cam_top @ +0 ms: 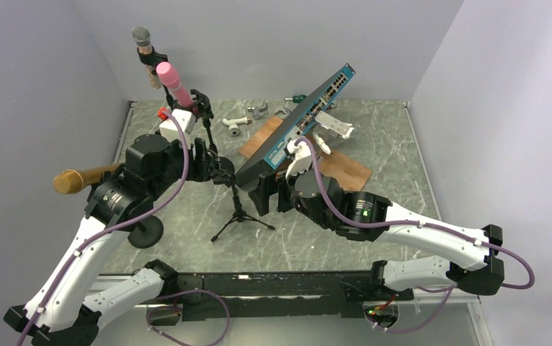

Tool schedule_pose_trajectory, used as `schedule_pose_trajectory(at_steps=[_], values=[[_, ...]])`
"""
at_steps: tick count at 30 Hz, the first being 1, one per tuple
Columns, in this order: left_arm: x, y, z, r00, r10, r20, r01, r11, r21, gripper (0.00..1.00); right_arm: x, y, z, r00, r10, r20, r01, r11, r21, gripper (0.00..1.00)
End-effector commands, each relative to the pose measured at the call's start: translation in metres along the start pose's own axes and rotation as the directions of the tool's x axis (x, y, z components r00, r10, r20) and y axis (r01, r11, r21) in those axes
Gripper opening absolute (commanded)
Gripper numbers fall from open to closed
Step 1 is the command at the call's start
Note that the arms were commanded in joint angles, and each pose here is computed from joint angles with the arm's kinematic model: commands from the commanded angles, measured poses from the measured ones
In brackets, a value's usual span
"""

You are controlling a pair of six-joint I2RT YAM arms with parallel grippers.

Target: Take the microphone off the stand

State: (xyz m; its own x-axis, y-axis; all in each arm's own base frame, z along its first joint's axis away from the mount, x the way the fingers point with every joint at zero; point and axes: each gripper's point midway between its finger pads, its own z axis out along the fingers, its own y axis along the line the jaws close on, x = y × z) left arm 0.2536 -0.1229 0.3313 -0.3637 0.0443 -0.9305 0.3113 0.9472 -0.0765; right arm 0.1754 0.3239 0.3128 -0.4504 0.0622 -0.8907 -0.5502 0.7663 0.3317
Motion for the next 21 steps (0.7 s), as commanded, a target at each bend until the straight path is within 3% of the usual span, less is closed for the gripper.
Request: schedule_pose_trajectory(at_steps=[1, 9, 21], values=[[-0.011, -0.002, 0.001, 0.999, -0.007, 0.040, 0.007, 1.000, 0.004, 0.65, -0.011, -0.011, -0.008, 0.997, 0.056, 0.043, -0.059, 0.996, 0.061, 1.00], [-0.009, -0.004, 0.002, 0.999, -0.017, 0.029, 0.017, 1.000, 0.011, 0.54, -0.021, -0.056, -0.014, 0.983, 0.145, 0.108, -0.176, 0.908, 0.380, 1.00], [-0.024, -0.007, -0.005, 0.999, -0.015, 0.045, 0.014, 1.000, 0.025, 0.25, -0.009, -0.071, -0.017, 0.998, 0.009, 0.060, -0.032, 0.918, 0.395, 1.00]])
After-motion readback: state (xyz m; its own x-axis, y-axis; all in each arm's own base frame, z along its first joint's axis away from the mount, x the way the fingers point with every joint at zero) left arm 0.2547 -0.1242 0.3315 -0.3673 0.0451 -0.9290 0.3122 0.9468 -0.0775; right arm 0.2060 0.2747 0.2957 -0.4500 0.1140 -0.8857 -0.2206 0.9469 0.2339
